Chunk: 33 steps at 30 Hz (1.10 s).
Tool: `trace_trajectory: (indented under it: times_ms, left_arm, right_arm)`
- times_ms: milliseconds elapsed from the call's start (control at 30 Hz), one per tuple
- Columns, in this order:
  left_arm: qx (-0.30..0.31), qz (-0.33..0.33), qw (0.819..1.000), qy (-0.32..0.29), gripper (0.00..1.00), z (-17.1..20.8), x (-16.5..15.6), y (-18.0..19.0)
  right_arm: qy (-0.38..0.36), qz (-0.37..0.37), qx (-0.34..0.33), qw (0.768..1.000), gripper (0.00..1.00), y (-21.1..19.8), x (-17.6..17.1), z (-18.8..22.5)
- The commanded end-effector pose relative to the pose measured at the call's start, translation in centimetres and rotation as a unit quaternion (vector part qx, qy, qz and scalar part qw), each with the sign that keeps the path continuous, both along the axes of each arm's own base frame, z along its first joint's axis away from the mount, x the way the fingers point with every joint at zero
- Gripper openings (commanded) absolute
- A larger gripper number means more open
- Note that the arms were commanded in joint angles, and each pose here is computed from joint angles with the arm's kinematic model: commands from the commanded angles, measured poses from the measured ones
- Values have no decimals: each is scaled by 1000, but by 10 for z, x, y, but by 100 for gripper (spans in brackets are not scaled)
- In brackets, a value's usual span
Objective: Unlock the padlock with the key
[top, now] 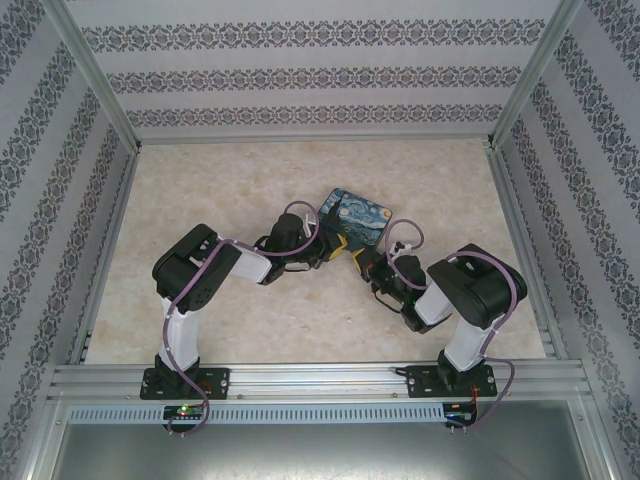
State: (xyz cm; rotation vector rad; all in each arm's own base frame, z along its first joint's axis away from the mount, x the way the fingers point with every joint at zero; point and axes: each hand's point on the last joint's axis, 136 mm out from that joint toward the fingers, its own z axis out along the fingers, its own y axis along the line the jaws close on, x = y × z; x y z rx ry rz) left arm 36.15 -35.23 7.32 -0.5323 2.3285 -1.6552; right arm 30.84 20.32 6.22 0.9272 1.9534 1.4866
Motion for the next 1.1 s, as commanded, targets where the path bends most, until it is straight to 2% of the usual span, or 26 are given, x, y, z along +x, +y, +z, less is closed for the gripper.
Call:
trace_trajectory:
  times_ms: [0, 600, 1067]
  left_arm:
    - [-24, -12, 999, -26, 0, 16, -2, -9]
    - [-33, -10, 999, -30, 0, 20, -3, -11]
    - [-70, -13, 997, -26, 0, 30, -16, -41]
  right_arm:
    - [-13, -4, 8, 1000, 0, 5, 6, 8]
    - [-14, -22, 20, 999, 0, 3, 21, 11]
    - [-26, -51, 43, 997, 0, 6, 25, 28]
